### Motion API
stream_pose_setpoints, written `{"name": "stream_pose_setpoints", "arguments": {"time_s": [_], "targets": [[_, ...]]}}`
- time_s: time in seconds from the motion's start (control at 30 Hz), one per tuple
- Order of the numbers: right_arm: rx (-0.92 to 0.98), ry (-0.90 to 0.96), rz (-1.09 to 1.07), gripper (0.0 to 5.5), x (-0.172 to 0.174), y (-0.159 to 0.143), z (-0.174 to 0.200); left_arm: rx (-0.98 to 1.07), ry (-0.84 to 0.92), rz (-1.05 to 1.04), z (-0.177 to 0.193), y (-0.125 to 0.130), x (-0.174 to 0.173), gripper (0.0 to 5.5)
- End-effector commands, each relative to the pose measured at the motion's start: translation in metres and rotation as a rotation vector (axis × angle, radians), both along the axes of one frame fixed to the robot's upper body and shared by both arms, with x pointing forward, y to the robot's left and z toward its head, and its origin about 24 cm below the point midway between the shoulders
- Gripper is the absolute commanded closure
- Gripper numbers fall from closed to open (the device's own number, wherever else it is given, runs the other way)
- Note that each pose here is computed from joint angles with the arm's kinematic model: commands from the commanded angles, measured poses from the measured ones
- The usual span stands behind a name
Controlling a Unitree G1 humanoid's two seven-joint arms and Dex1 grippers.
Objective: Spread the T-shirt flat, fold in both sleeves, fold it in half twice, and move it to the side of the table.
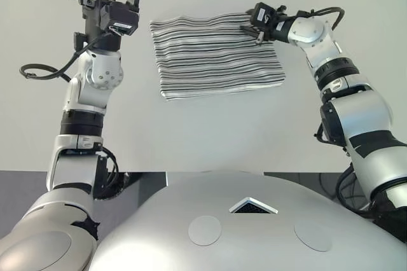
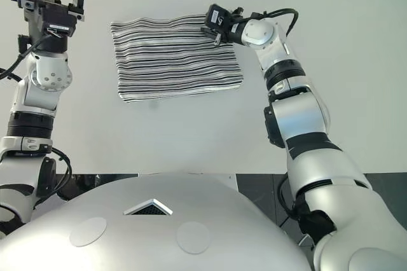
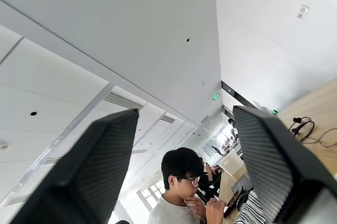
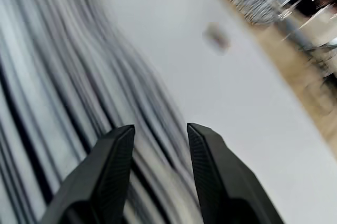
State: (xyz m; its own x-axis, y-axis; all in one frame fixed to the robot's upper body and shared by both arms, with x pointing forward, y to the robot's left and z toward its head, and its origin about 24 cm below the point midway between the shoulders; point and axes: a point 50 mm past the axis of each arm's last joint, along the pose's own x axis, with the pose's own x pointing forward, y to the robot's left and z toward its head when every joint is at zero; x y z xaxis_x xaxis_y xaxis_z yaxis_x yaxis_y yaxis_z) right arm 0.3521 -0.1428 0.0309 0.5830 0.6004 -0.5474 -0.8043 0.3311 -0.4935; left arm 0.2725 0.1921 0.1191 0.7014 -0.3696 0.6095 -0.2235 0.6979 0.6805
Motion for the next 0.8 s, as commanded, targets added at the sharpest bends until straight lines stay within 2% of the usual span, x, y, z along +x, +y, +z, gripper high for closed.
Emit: {"name": "stream_pose_setpoints", "arguments": {"time_s": [0.03,0.17,0.27,0.37,0.43,0.57,0.7,0.8], "targets": [[-0.274,0.1,0.057,3.62,-0.005,-0.02,-0.013,0.009,0.046,-0.015,-0.004,-0.004,-0.001,2.19],[-0.545,0.136,0.102,3.62,-0.007,-0.063,-0.006,0.05,0.077,-0.017,-0.006,-0.006,0.0,2.19],[-0.661,0.172,0.161,3.62,-0.011,-0.098,0.013,0.086,0.102,-0.015,-0.01,-0.008,-0.002,2.19],[-0.691,0.214,0.315,3.62,-0.032,-0.111,0.023,0.093,0.11,-0.003,-0.01,-0.01,-0.004,2.19],[-0.687,0.24,0.46,3.62,-0.064,-0.102,0.021,0.087,0.113,0.009,-0.008,-0.009,-0.004,2.19],[-0.604,0.315,0.68,3.62,-0.123,-0.057,0.007,0.085,0.122,0.017,-0.005,-0.007,-0.002,2.19],[-0.461,0.378,0.723,3.62,-0.15,-0.018,-0.002,0.141,0.152,-0.025,-0.005,-0.011,-0.003,2.19],[-0.425,0.407,0.713,3.62,-0.159,-0.009,0.0,0.211,0.192,-0.059,-0.009,-0.011,-0.005,2.19]]}}
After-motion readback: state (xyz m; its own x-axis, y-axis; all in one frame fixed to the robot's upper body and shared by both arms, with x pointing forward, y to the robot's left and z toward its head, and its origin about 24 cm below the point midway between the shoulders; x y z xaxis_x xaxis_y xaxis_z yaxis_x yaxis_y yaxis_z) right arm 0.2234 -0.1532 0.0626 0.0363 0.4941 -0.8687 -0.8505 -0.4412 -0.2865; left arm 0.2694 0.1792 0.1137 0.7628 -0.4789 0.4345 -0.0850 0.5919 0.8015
